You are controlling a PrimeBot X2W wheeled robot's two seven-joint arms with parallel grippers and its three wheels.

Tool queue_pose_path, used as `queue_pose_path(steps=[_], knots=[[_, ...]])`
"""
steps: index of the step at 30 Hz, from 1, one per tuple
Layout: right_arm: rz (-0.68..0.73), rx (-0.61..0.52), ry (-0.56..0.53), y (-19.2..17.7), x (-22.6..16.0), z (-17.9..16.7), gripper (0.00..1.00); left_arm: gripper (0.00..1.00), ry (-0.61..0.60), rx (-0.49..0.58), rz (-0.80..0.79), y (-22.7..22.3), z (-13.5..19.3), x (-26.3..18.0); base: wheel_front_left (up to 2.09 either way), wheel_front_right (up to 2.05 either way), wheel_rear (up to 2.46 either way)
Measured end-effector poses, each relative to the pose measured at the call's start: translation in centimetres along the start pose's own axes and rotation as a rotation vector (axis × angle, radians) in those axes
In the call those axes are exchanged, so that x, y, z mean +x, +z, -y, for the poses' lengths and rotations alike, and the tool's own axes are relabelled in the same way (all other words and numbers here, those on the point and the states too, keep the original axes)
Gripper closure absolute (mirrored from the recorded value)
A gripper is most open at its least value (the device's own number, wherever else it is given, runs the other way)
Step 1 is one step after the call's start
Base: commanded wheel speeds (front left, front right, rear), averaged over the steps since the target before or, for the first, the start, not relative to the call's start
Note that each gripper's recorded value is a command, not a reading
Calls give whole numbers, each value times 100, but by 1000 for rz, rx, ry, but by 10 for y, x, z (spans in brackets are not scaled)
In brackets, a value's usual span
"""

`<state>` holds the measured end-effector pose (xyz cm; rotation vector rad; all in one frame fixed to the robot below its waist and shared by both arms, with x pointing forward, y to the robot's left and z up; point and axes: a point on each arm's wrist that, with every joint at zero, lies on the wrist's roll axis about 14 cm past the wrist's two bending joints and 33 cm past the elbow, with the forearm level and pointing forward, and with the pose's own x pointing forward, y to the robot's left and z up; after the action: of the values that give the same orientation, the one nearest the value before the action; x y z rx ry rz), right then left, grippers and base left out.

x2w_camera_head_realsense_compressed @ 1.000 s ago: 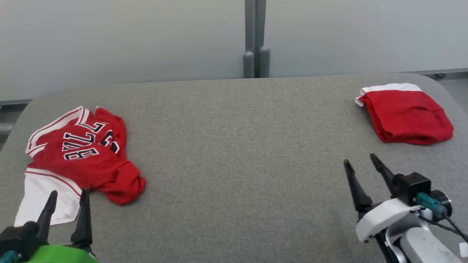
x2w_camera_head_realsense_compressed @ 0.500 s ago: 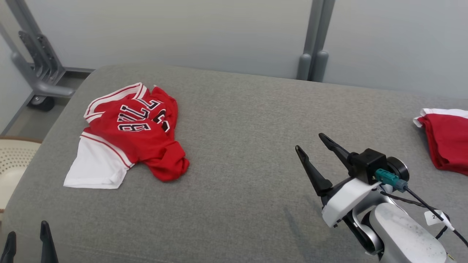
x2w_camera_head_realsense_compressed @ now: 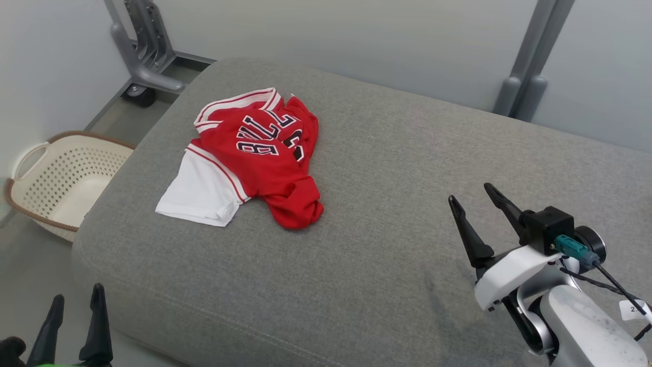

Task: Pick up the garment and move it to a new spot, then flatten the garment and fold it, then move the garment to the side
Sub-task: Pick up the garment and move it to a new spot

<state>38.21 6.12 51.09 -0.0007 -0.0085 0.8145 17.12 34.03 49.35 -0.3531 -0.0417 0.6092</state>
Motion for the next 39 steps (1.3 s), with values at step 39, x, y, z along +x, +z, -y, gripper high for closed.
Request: queue_pose_path(steps=[39], knots=[[-19, -60, -109, -28, 48, 125, 0, 0, -1, -342, -499, -45, 91, 260, 0, 0, 0]])
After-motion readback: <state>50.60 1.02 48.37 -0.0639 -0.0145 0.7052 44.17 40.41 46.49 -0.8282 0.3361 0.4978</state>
